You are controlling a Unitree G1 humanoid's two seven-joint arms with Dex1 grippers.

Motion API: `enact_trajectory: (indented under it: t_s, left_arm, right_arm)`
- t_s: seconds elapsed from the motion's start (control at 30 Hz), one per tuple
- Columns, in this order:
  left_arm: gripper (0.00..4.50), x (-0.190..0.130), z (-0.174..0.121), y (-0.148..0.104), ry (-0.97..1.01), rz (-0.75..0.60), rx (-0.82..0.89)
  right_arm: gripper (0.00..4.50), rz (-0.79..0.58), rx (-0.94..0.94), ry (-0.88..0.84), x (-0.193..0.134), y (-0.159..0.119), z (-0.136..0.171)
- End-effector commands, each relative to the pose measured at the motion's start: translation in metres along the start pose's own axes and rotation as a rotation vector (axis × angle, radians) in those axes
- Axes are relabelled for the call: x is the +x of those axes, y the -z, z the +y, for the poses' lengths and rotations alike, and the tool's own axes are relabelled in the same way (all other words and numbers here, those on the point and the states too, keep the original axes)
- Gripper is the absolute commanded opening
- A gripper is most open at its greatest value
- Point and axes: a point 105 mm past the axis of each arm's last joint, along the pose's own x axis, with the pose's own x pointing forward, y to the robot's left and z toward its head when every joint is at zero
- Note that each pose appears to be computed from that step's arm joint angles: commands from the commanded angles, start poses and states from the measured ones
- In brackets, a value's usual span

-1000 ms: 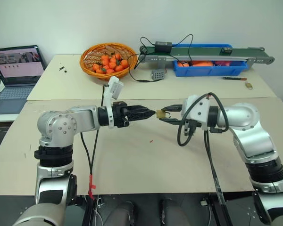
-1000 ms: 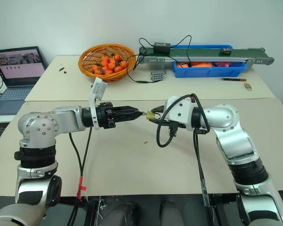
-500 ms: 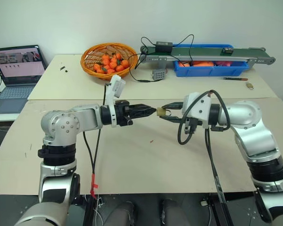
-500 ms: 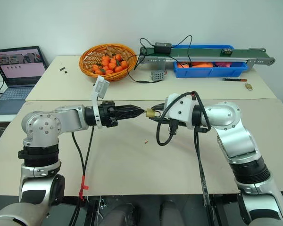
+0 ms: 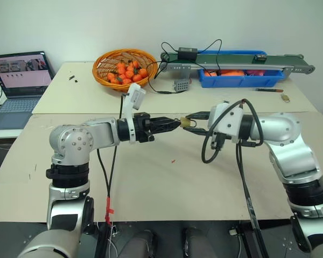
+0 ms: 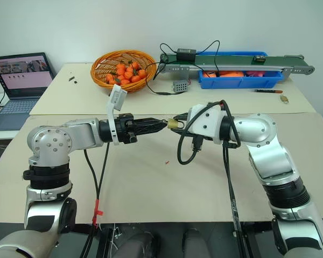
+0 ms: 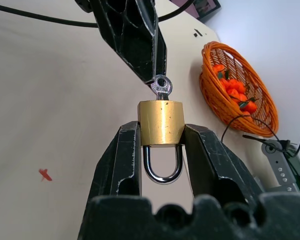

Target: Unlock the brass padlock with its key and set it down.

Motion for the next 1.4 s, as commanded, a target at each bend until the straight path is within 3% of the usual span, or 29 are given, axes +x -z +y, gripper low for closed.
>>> enact_trajectory:
  t_s: [0.03,0.6,0.7,0.77,0.8,1.3,1.4]
  left_arm:
    - [1.69,0.0,-0.007,-0.016,0.027,-0.054,0.033]
    - [1.69,-0.001,-0.003,-0.019,0.014,-0.075,0.02]
    - [1.01,-0.002,0.001,-0.018,-0.001,-0.076,0.014]
    - [0.11,-0.001,0.0,-0.017,0.005,-0.073,0.013]
    - [0.03,-0.001,-0.001,-0.017,0.009,-0.072,0.013]
    - [0.03,0.002,-0.001,-0.016,0.008,-0.071,0.017]
    - [0.03,0.003,0.008,-0.009,-0.051,-0.033,0.084]
  right_arm:
    - [0.88,-0.023,-0.062,0.046,-0.005,-0.01,-0.011]
    - [0.88,-0.023,-0.061,0.035,-0.005,-0.009,-0.009]
    - [0.88,-0.024,-0.06,0.038,-0.004,-0.009,-0.01]
    - [0.88,-0.023,-0.06,0.039,-0.004,-0.009,-0.01]
    - [0.88,-0.023,-0.061,0.039,-0.004,-0.009,-0.01]
    - [0.88,-0.035,-0.056,0.038,-0.004,-0.012,-0.01]
    - [0.88,-0.053,-0.044,0.04,-0.004,-0.017,-0.01]
